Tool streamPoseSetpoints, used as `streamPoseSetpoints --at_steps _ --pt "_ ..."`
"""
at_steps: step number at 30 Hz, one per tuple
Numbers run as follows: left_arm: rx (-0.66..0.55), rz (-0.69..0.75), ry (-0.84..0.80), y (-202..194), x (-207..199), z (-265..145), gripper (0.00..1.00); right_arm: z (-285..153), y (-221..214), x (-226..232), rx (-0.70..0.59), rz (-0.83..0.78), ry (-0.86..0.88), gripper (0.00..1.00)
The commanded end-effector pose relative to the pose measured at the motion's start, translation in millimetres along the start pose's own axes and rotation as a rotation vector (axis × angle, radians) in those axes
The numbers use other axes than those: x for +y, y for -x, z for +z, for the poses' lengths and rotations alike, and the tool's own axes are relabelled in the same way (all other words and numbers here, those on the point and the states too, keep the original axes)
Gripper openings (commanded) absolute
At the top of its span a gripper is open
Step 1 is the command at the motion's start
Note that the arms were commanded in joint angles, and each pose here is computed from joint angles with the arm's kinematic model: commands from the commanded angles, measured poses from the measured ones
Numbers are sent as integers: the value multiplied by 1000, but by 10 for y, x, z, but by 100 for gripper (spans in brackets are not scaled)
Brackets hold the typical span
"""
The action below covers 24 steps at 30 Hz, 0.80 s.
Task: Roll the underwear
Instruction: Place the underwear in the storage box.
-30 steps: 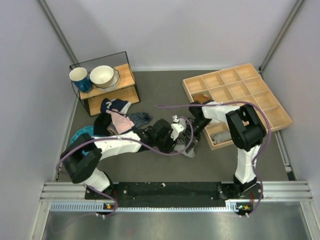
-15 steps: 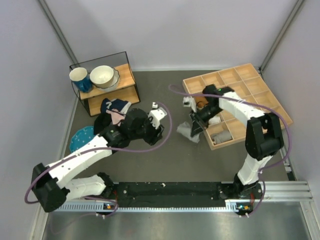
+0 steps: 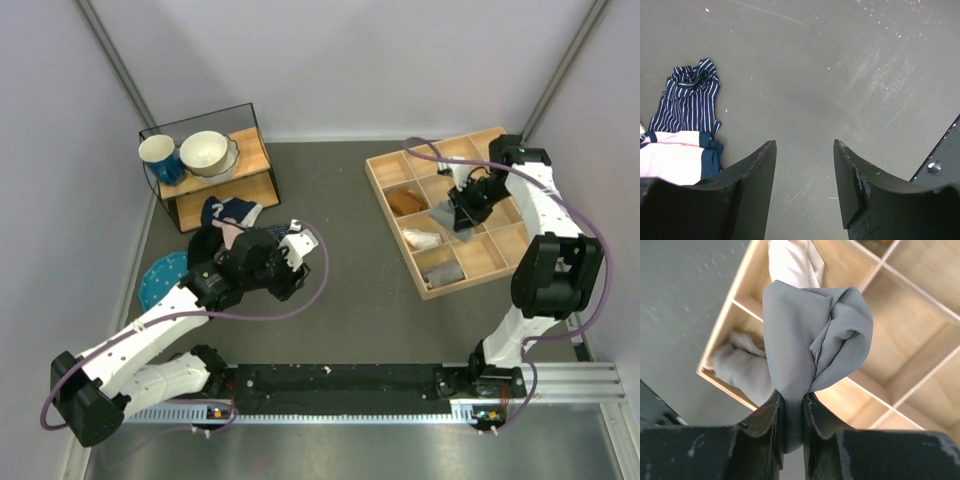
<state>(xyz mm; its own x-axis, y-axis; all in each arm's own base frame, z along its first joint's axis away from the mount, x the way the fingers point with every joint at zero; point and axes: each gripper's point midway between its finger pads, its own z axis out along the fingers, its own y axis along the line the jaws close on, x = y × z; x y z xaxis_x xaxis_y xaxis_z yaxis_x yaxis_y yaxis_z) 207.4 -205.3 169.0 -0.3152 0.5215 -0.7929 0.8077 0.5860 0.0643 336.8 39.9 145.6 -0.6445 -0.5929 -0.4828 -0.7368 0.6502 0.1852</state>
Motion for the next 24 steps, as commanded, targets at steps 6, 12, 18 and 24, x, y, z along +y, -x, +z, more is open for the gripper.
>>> streamPoseSetpoints --at_steps 6,12,18,24 --pt "30 41 25 -100 61 17 55 -310 -621 -212 272 -325 38 4" --pt "41 43 10 -122 38 46 55 -198 -1196 -119 367 -387 194 5" --pt "61 41 17 -168 53 78 55 -27 -1408 -173 429 -452 277 6" --pt "77 40 17 -203 58 101 55 122 -1666 -220 527 -547 344 7"
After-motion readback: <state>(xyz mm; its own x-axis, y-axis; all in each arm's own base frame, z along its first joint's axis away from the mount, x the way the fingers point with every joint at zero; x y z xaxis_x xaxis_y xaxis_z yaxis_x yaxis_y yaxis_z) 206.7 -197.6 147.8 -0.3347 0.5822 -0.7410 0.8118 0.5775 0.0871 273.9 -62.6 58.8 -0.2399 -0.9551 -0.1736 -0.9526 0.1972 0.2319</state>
